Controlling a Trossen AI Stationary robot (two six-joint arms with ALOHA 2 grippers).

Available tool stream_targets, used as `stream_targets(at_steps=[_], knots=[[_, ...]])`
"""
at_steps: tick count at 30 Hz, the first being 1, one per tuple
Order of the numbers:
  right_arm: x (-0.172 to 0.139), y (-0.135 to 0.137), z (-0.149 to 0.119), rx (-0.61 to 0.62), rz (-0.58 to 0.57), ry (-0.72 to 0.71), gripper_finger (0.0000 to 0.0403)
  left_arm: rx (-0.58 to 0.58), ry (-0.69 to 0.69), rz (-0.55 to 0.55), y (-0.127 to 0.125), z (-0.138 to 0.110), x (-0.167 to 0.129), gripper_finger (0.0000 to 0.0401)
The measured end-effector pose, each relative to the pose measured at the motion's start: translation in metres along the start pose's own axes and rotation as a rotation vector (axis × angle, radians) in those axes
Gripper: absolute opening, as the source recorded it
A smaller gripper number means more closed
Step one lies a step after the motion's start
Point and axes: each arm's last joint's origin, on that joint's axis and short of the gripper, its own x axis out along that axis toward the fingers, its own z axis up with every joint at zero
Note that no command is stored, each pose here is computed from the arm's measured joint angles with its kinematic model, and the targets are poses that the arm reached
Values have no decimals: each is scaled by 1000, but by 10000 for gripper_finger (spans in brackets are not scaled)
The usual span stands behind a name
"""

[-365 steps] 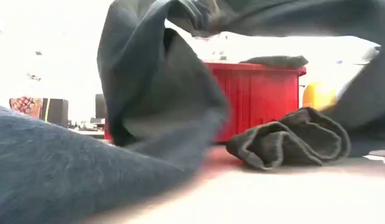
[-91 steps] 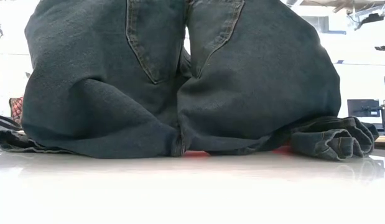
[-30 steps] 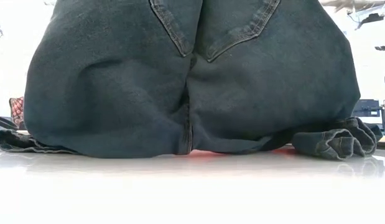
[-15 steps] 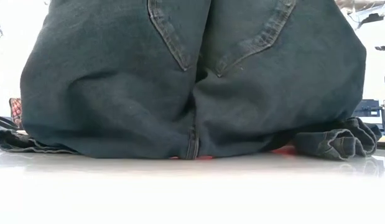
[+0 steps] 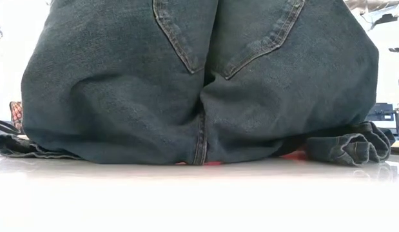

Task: Fold laundry
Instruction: Fold the black pants

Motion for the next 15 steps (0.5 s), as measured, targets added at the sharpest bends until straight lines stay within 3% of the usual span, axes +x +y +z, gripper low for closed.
stream_targets(at_steps=[5, 11, 15], knots=[[0, 0, 1, -3, 2, -13, 57, 4, -6, 3, 1, 0, 1, 170], [0, 0, 2, -3, -3, -16, 57, 25, -32, -22, 1, 2, 3, 23], [-1, 0, 2, 11, -37, -24, 67, 38, -29, -17, 1, 4, 2, 11]])
